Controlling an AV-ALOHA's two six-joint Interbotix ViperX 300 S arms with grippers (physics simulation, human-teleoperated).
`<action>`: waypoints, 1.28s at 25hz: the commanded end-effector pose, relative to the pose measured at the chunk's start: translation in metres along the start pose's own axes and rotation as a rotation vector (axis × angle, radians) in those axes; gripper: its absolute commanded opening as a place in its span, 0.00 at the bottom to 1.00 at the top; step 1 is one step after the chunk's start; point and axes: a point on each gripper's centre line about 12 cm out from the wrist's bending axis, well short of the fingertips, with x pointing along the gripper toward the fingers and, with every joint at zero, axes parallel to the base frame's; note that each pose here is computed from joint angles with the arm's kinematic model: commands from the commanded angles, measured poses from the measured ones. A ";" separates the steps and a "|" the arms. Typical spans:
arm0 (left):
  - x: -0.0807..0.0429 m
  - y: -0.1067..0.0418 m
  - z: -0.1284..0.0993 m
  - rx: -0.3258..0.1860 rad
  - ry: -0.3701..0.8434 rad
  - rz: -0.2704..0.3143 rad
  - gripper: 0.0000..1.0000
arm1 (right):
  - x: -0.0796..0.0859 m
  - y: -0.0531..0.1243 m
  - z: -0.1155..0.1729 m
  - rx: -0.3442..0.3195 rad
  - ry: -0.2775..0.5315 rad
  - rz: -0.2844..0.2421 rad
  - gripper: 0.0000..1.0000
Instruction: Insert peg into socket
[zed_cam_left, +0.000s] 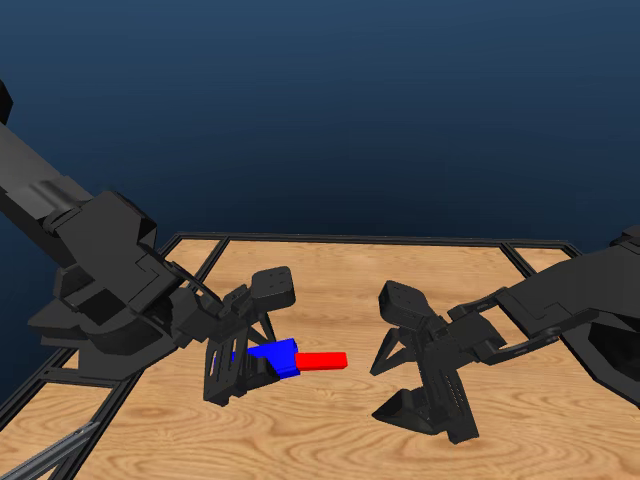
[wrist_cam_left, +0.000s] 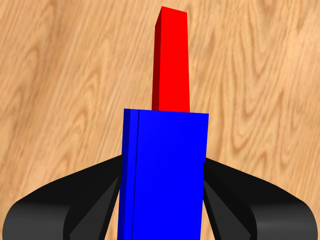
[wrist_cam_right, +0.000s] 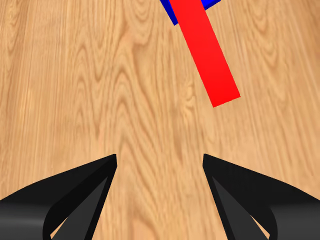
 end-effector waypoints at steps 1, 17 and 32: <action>-0.007 -0.005 0.010 -0.006 -0.037 -0.035 0.00 | -0.007 -0.013 -0.004 0.071 -0.053 0.007 0.94; -0.002 -0.013 0.017 0.023 -0.033 -0.036 0.00 | 0.042 -0.010 0.047 -0.010 -0.231 0.039 0.00; 0.002 -0.013 0.018 0.020 -0.032 -0.062 0.00 | 0.071 0.002 0.074 -0.059 -0.237 0.046 0.00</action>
